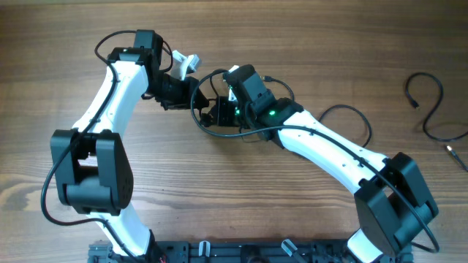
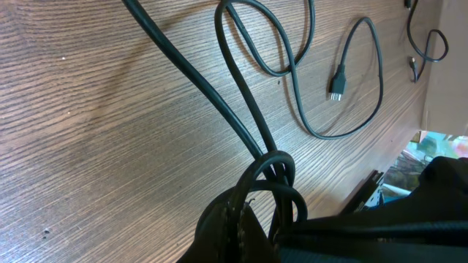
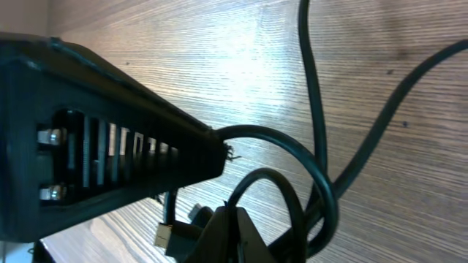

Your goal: Untangle cables

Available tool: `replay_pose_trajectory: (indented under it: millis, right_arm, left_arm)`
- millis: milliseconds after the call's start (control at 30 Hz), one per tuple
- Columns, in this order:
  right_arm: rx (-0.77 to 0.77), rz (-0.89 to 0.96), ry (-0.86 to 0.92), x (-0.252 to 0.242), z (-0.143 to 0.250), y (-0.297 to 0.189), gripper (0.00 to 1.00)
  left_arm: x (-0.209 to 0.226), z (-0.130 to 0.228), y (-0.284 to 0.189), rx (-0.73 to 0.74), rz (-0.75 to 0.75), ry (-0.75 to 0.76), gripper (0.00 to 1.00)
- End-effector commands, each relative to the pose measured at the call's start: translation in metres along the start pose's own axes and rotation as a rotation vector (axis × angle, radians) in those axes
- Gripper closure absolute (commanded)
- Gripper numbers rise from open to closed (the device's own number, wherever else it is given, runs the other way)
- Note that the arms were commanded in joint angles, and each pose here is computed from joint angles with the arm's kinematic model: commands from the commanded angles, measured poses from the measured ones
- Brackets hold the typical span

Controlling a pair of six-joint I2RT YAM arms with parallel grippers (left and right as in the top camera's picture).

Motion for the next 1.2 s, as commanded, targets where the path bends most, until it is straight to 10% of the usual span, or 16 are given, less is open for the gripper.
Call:
replay_pose_trajectory:
  millis: [0,233,1167]
  right_arm:
    - [0.003,-0.088,-0.049,0.013,-0.005,0.005,0.96]
    - [0.027,-0.423,-0.164,0.058,-0.009,-0.007,0.96]
    - [-0.039,-0.115,0.091,0.027,-0.007,0.014,0.96]
  left_arm:
    - [-0.007,-0.003,-0.004,-0.014,0.027,0.007,0.96]
    - [-0.007,-0.002,-0.004,-0.014,0.027,0.006,0.96]
    - [-0.009,-0.003,-0.003,-0.014,0.035,-0.034,0.96]
Point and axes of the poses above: each gripper's point midway between its finger pads, its own y axis out along the fingers, its own x axis along the line the jaws close on, z = x × y, the point moved 5 cm from there along -y, back along the fingers, and after that the axes turned 7 degrees about -y, right-handed, at the moved point
